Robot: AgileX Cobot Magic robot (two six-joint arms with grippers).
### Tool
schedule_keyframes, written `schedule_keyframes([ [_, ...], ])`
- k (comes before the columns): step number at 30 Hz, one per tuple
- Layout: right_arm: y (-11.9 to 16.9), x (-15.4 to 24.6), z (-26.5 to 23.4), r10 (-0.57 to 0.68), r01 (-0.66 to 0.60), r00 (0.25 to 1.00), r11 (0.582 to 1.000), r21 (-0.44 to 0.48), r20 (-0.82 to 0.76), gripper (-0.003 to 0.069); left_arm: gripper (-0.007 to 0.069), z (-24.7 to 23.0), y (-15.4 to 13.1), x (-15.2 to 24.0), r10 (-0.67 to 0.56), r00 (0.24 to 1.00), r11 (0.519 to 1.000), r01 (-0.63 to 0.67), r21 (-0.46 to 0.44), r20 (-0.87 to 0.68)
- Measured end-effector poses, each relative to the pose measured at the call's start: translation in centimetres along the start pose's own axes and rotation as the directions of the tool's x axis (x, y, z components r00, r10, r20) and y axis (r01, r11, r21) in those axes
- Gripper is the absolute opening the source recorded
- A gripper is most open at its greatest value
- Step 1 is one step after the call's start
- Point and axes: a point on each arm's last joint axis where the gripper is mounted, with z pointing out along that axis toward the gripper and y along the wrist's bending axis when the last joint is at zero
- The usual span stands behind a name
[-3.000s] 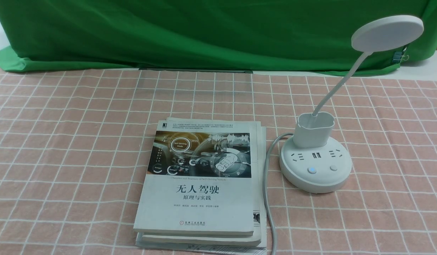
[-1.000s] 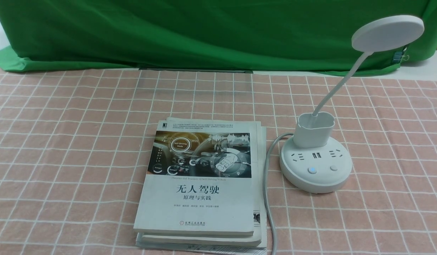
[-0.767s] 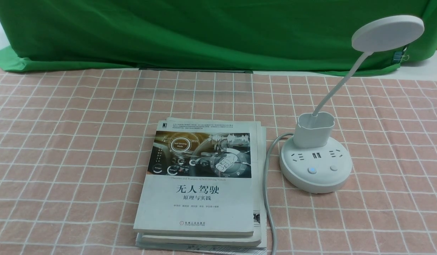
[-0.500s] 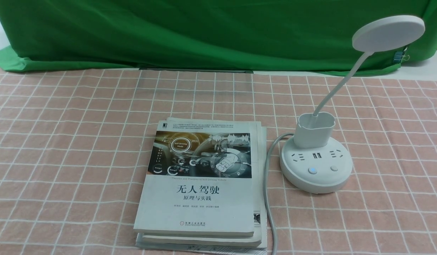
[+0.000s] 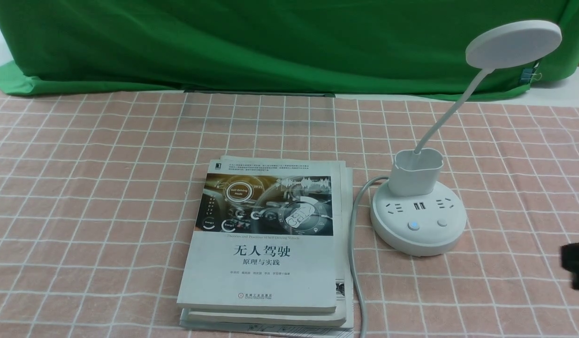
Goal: Turn on the table lamp on the pink coffee tablecloth with your hand.
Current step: 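Press the button on the base of the white desk lamp with the right gripper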
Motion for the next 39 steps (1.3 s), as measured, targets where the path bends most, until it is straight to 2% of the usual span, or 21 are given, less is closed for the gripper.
schedule_keyframes([
  [2,-0.3,-1.4,2.7,-0.019,0.018,0.995,1.0,-0.004,-0.101,0.0048,0.0019,0.0,0.0,0.0,0.0,1.0,1.0,0.0,0.0,0.0],
  [6,-0.5,-2.4,5.9,-0.008,0.003,0.981,1.0,-0.025,-0.191,0.0048,0.0019,0.0,0.0,0.0,0.0,1.0,1.0,0.0,0.0,0.0],
  [14,1.8,-4.3,11.2,-0.099,0.082,0.97,0.993,-0.087,-0.22,0.0036,0.0019,0.0,0.0,0.0,0.0,1.0,1.0,0.0,0.0,0.0],
  [21,2.0,-6.6,15.9,-0.13,0.112,0.96,0.99,-0.085,-0.249,0.0031,0.0019,0.0,0.0,0.0,-0.001,1.0,1.0,0.001,0.0,0.0],
  [29,1.8,-7.6,18.7,-0.148,0.133,0.954,0.988,-0.076,-0.26,0.0031,0.0019,0.0,0.0,0.0,-0.001,1.0,1.0,0.001,0.0,0.0],
  [39,0.4,-8.0,18.9,-0.119,0.109,0.956,0.993,-0.052,-0.267,0.0031,0.0019,0.0,0.0,0.0,-0.001,1.0,1.0,0.001,0.0,0.0],
])
